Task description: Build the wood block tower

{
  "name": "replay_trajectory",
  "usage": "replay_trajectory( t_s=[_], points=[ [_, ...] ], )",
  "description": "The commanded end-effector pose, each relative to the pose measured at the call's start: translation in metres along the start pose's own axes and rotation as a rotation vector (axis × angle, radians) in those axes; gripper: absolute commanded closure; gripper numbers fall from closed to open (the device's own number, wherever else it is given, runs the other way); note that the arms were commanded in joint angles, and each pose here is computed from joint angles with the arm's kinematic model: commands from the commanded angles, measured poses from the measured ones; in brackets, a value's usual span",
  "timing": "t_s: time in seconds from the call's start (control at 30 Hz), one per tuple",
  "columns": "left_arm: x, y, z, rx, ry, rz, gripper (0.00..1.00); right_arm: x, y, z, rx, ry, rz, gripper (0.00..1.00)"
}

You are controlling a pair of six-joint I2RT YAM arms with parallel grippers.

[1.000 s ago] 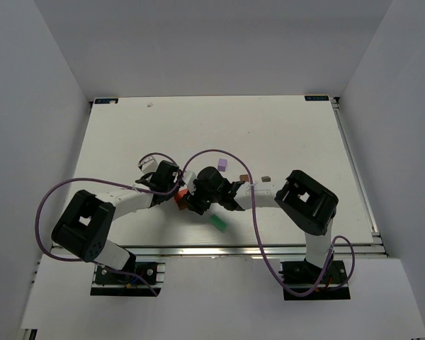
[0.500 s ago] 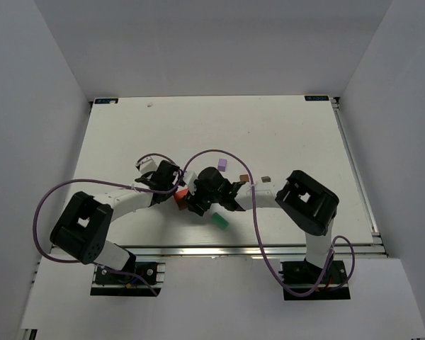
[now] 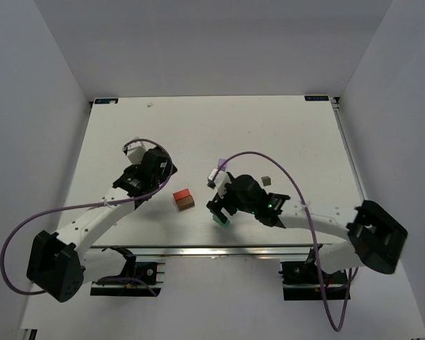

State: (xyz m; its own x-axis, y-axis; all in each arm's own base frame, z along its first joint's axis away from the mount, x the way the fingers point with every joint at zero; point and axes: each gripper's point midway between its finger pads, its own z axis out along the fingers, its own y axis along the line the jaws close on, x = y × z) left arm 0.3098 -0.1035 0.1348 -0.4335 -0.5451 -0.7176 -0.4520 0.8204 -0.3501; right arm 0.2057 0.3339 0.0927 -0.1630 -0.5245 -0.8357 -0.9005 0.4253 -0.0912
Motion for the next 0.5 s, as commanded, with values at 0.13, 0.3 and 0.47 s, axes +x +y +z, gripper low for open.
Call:
replay_trajectory(
  t_s=[0.13, 0.3, 0.47],
  points=[
    [0.002, -0.058, -0.043, 0.377, 0.111, 0.181, 0.02, -0.001, -0.032, -0.067, 0.225, -0.155, 0.164, 0.11],
    [0.009, -0.072, -0.047, 0.446, 0.156, 0.207, 0.02, 0.014, -0.002, -0.066, 0.047, -0.119, 0.083, 0.13],
    [0.021, -0.069, -0.045, 0.454, 0.193, 0.214, 0.02, 0.037, 0.030, -0.052, -0.124, -0.050, 0.098, 0.19]
  ],
)
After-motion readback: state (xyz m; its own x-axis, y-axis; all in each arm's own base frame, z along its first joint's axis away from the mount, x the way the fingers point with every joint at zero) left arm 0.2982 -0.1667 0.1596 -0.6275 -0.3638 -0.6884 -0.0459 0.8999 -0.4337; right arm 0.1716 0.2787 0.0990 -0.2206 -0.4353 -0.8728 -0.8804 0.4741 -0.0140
